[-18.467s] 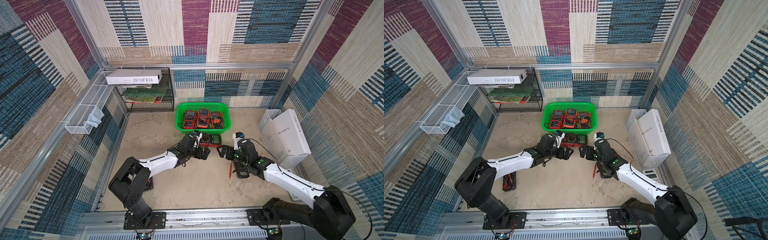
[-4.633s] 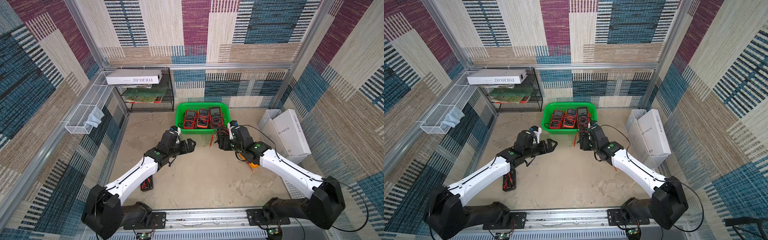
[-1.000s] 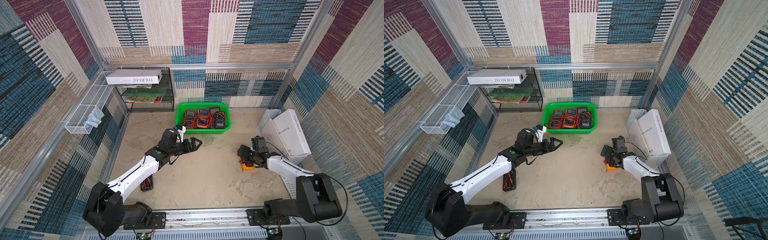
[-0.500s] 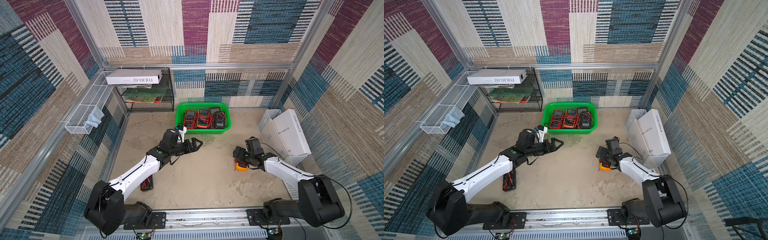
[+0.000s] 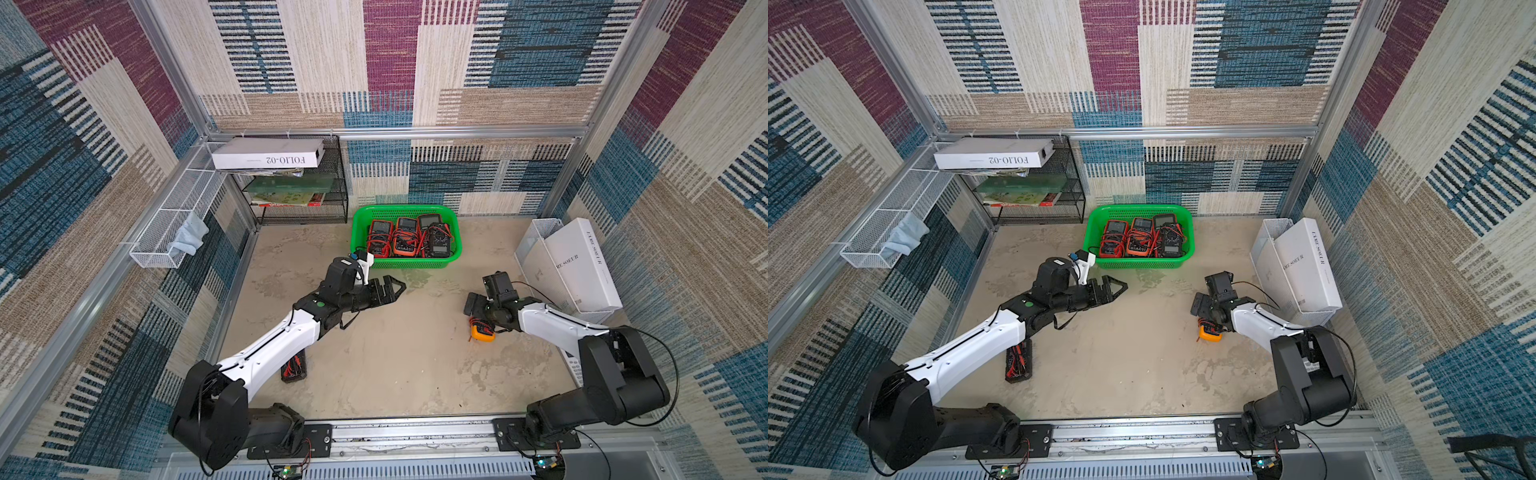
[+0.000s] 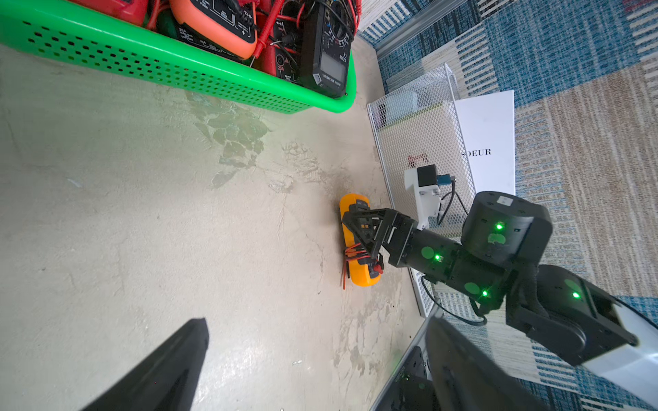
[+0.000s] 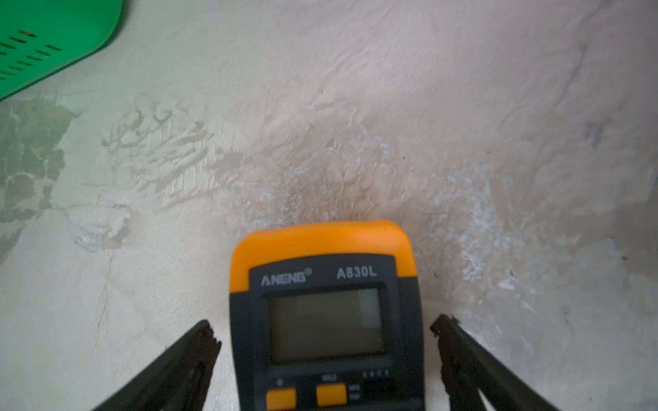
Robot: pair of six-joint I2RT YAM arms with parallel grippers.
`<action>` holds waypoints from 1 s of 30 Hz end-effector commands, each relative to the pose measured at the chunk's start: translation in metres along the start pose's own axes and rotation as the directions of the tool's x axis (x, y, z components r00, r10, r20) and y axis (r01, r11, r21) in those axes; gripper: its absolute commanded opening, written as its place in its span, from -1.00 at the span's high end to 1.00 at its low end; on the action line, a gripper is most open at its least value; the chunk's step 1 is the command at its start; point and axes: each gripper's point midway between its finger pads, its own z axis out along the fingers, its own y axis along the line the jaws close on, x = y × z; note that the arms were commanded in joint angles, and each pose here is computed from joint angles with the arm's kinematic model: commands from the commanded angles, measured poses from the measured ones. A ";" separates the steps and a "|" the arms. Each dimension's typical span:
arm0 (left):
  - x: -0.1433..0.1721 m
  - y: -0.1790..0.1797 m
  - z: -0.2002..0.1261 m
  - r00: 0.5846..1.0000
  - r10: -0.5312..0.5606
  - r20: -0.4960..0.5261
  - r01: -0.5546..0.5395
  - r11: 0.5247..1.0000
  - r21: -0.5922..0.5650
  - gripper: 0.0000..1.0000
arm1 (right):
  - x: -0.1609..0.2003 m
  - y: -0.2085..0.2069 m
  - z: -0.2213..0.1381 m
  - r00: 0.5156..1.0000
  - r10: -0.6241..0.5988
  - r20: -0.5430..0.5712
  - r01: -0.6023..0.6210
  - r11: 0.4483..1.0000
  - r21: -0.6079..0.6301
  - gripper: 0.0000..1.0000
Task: Put the multimeter into the basket
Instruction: Adjust the multimeter at the center of the board, then pick up the multimeter from the center of the board.
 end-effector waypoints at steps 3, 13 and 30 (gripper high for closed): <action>-0.005 -0.007 0.000 1.000 0.027 0.006 -0.027 0.999 0.020 -1.00 | -0.001 0.003 0.004 1.000 -0.023 0.000 0.023 1.000 -0.006 -0.87; -0.005 -0.007 0.001 1.000 0.025 0.003 -0.025 0.999 0.020 -1.00 | 0.000 0.006 0.006 0.999 -0.036 -0.004 0.036 0.999 -0.020 -0.52; 0.000 0.000 -0.001 0.999 0.032 0.005 -0.032 0.999 -0.007 -1.00 | -0.009 0.034 -0.013 0.997 -0.064 0.036 0.067 0.993 -0.102 -0.31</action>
